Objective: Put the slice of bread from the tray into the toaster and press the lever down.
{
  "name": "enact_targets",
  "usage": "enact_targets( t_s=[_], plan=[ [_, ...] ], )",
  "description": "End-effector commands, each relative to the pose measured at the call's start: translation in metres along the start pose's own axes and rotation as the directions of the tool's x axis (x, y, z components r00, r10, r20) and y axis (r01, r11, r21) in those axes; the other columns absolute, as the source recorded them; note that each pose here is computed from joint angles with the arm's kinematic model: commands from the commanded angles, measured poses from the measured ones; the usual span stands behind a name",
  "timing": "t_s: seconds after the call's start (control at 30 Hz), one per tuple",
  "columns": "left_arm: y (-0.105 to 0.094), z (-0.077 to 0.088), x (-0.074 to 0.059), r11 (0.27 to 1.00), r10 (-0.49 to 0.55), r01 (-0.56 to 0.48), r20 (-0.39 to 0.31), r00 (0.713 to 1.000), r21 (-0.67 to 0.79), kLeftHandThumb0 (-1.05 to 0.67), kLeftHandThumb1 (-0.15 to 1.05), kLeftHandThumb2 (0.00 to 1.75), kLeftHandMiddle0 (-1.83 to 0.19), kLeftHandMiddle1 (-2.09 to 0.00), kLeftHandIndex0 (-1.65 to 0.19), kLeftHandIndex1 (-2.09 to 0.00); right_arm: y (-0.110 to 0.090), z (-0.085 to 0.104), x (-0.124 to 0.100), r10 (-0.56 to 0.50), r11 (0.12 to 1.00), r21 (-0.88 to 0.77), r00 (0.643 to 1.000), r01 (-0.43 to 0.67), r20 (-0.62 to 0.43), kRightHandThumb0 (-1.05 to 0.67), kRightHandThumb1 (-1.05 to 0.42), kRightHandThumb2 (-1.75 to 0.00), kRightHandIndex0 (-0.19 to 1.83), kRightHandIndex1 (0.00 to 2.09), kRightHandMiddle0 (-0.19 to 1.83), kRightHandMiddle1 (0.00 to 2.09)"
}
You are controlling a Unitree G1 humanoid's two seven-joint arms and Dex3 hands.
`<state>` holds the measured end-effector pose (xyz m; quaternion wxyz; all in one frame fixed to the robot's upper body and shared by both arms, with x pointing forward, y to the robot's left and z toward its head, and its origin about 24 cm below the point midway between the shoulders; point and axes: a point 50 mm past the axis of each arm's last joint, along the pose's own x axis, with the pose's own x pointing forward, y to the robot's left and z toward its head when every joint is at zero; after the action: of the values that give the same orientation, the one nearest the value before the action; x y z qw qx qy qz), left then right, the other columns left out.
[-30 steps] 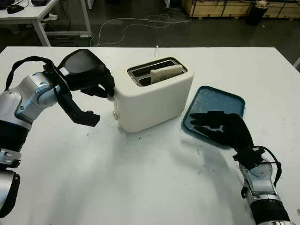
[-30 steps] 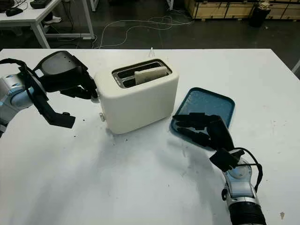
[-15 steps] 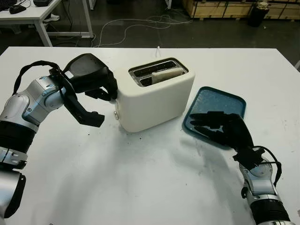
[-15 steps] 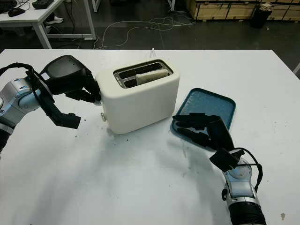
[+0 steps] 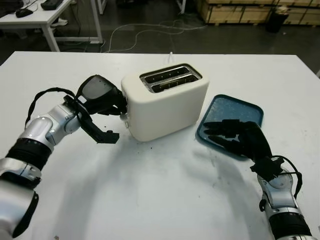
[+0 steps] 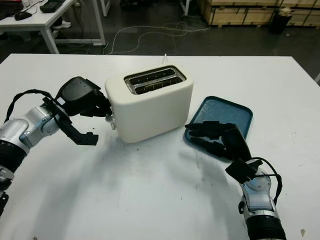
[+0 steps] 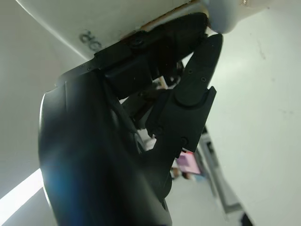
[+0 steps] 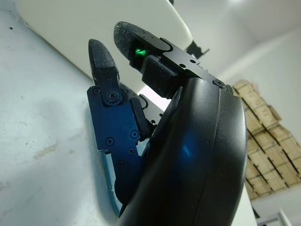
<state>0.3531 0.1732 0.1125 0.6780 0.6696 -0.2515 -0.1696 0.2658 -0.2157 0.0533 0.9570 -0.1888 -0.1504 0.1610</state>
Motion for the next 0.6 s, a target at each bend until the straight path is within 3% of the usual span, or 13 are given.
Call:
enact_targets(
  t_s=[0.0, 0.23, 0.57],
  plan=[
    [-0.084, 0.043, -0.023, 0.948, -0.288, 0.294, 0.067, 0.955, -0.123, -0.36, 0.83, 0.02, -0.89, -1.33, -1.39, 0.00, -0.004, 0.001, 0.001, -0.004, 1.000, -0.006, 1.000, 0.004, 0.008, -0.37, -0.89, 0.00, 1.15, 0.01, 1.06, 0.00],
    [-0.111, 0.055, -0.034, 0.902, -0.369, 0.365, 0.027, 0.929, -0.231, -0.36, 0.90, 0.01, -0.86, -1.21, -1.24, 0.00, -0.005, 0.001, 0.001, -0.005, 1.000, -0.006, 1.000, 0.005, 0.004, -0.37, -0.89, 0.00, 1.15, 0.01, 1.06, 0.00],
    [-0.108, 0.055, -0.032, 0.903, -0.353, 0.346, 0.017, 0.935, -0.254, -0.33, 0.92, 0.01, -0.79, -1.30, -1.20, 0.00, -0.003, 0.001, 0.001, -0.013, 1.000, 0.002, 1.000, 0.013, 0.010, -0.36, -0.89, 0.00, 1.15, 0.01, 1.06, 0.00]
  ],
)
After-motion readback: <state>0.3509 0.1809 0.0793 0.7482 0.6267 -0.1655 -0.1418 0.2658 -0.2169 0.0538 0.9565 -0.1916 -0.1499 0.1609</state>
